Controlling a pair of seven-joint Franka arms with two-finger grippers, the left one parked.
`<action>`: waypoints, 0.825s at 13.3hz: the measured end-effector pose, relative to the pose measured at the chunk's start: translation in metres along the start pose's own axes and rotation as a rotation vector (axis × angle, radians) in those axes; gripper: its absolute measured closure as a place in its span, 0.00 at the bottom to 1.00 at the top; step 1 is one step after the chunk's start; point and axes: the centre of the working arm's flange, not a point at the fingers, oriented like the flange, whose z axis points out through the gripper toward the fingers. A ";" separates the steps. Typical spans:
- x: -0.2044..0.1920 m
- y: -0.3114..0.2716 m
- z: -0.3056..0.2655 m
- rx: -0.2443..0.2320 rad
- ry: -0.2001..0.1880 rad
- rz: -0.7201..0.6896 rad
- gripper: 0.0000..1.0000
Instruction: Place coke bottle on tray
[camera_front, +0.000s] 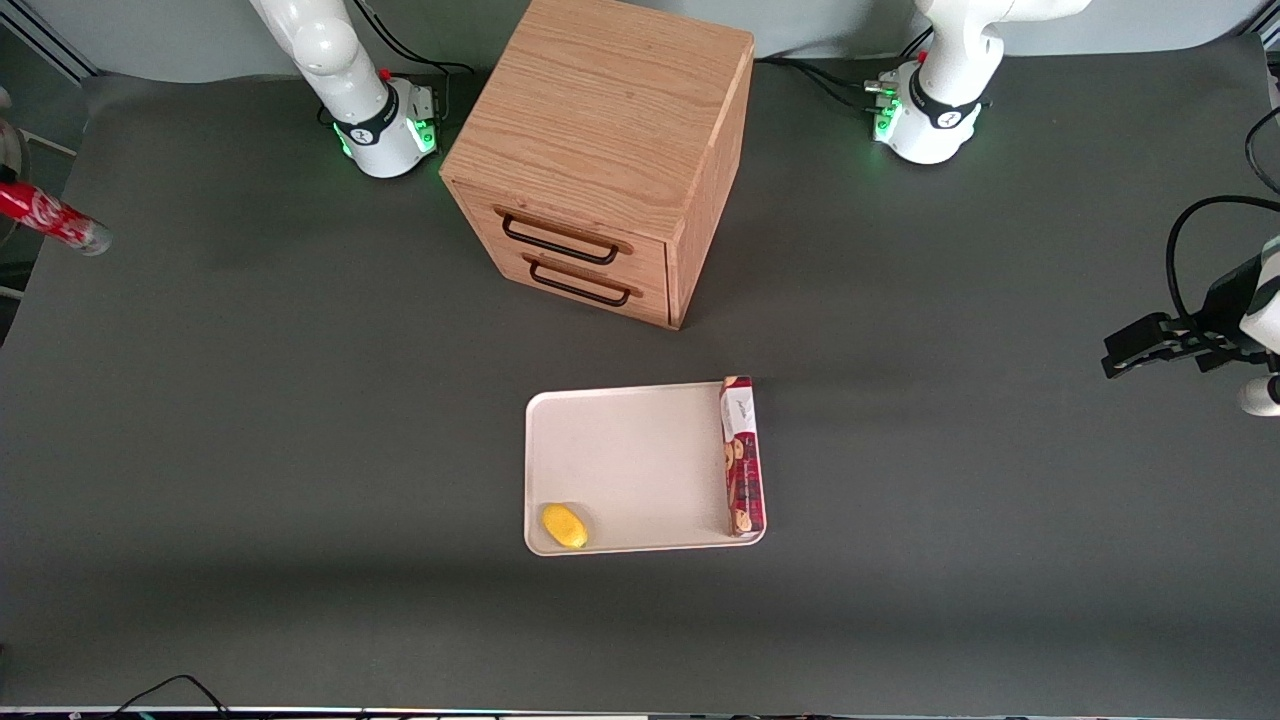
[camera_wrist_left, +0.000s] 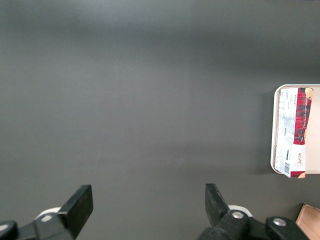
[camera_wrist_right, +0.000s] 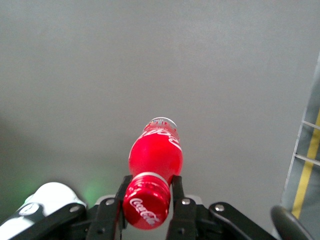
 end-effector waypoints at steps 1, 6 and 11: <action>-0.003 -0.007 -0.023 -0.002 -0.004 -0.003 0.65; 0.053 -0.065 -0.043 -0.040 -0.034 -0.012 0.65; 0.169 -0.249 -0.046 -0.050 -0.006 0.072 0.65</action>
